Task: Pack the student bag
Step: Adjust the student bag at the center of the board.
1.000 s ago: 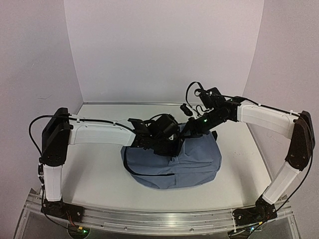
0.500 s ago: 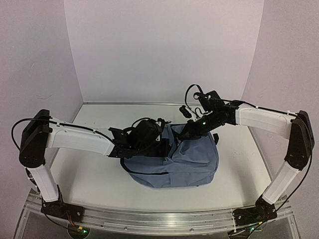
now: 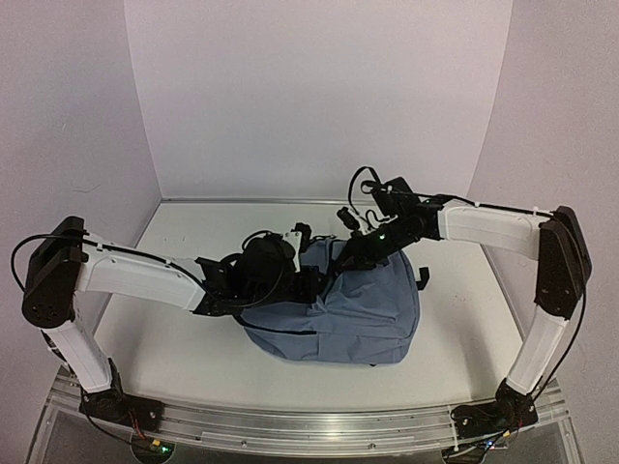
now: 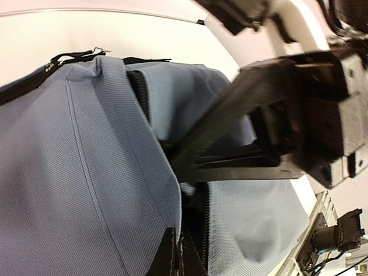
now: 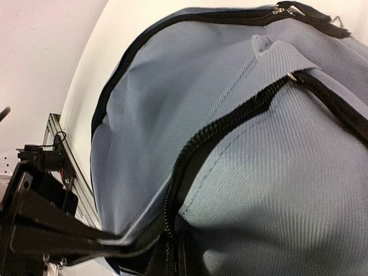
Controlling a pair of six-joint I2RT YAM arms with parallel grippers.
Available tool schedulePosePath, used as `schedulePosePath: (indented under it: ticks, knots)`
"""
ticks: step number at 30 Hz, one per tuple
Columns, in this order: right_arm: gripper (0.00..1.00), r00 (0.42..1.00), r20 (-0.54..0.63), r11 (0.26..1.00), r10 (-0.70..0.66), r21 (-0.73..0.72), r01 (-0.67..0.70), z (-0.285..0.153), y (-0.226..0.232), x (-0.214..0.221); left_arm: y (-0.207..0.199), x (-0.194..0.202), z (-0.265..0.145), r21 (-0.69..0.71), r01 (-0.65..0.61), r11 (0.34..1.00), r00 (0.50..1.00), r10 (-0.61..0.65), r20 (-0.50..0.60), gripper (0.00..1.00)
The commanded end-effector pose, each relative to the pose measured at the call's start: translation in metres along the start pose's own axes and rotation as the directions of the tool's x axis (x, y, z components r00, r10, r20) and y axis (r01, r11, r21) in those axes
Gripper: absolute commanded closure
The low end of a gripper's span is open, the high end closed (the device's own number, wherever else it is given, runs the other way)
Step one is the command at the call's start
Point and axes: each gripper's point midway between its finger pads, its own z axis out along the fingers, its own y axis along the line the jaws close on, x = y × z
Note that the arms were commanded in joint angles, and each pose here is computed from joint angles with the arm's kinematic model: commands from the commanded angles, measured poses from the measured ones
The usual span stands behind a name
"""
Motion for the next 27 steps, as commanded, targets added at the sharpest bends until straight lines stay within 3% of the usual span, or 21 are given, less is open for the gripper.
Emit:
schedulePosePath:
  ticks: [1, 5, 9, 12, 18, 23, 27]
  knots:
    - [0.98, 0.999, 0.047, 0.997, 0.015, -0.073, -0.011, 0.014, 0.015, -0.028, -0.037, -0.044, -0.019, 0.116, -0.029, 0.993, 0.992, 0.015, 0.123, 1.00]
    - [0.73, 0.999, 0.053, 0.996, -0.011, -0.088, 0.016, 0.012, 0.020, -0.032, -0.033, -0.046, -0.026, 0.079, -0.034, 0.996, 0.995, 0.026, 0.100, 1.00]
    - [0.43, 0.986, 0.139, 0.992, -0.089, -0.078, 0.101, -0.022, 0.035, -0.052, -0.027, -0.041, -0.032, 0.043, -0.042, 0.998, 0.998, 0.039, 0.055, 0.99]
    - [0.25, 0.970, 0.205, 0.989, -0.134, -0.041, 0.145, -0.055, 0.033, -0.071, -0.020, -0.037, -0.038, 0.018, -0.044, 0.999, 0.999, 0.043, 0.023, 0.90]
    - [0.12, 0.942, 0.213, 0.957, -0.259, 0.186, 0.222, -0.085, -0.011, -0.084, -0.012, -0.032, -0.062, 0.028, 0.029, 0.999, 0.999, -0.030, 0.021, 0.40]
    - [0.10, 0.956, 0.103, 0.936, -0.275, 0.254, 0.242, -0.073, -0.053, -0.067, 0.002, 0.003, -0.082, 0.042, 0.106, 0.993, 0.992, -0.104, -0.065, 0.28]
    - [0.10, 0.970, 0.059, 0.939, -0.235, 0.272, 0.211, -0.067, -0.085, -0.059, 0.019, 0.050, -0.100, -0.023, 0.145, 0.989, 0.976, -0.147, -0.163, 0.26]
